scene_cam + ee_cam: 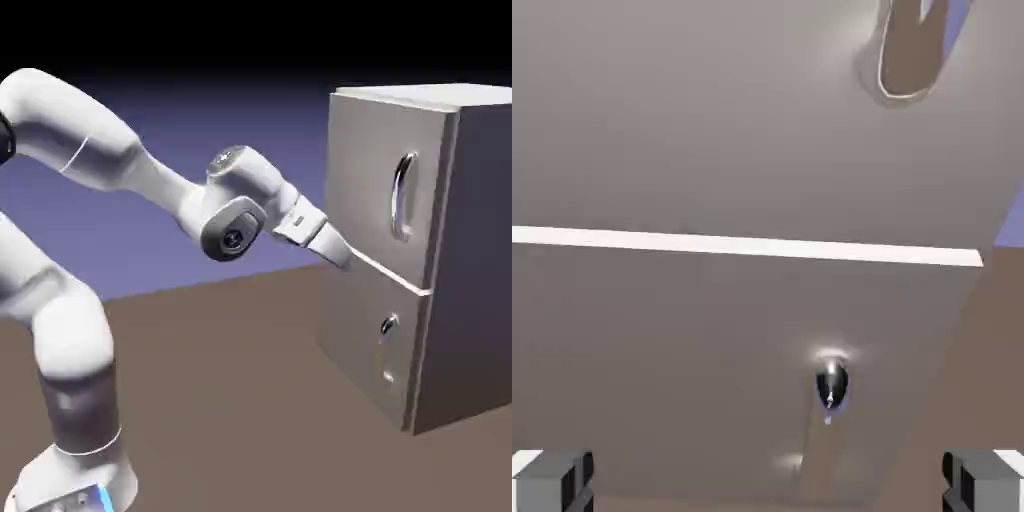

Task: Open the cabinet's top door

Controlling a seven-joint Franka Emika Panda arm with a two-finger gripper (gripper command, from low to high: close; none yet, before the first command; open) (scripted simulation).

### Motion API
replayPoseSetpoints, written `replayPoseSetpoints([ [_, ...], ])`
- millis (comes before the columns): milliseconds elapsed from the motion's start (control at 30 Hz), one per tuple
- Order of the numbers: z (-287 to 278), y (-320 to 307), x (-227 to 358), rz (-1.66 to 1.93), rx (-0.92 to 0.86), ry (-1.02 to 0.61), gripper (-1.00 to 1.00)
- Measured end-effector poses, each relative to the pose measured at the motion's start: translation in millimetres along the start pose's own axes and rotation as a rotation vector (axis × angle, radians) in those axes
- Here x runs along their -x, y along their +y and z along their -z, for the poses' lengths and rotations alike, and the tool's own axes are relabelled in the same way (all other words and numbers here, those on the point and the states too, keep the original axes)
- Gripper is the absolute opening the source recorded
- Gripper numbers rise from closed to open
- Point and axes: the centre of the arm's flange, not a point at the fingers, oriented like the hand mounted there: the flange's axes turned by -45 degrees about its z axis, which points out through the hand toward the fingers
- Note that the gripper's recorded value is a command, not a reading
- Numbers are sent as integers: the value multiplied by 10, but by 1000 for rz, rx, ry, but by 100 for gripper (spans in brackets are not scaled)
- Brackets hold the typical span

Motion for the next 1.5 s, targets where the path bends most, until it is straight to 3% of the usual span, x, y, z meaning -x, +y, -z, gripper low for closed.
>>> replayPoseSetpoints([
  [700, 504, -310, -355, 73, 13, 166, 0],
  [1500, 532, 27, -396, 36, 58, 478, 0],
])
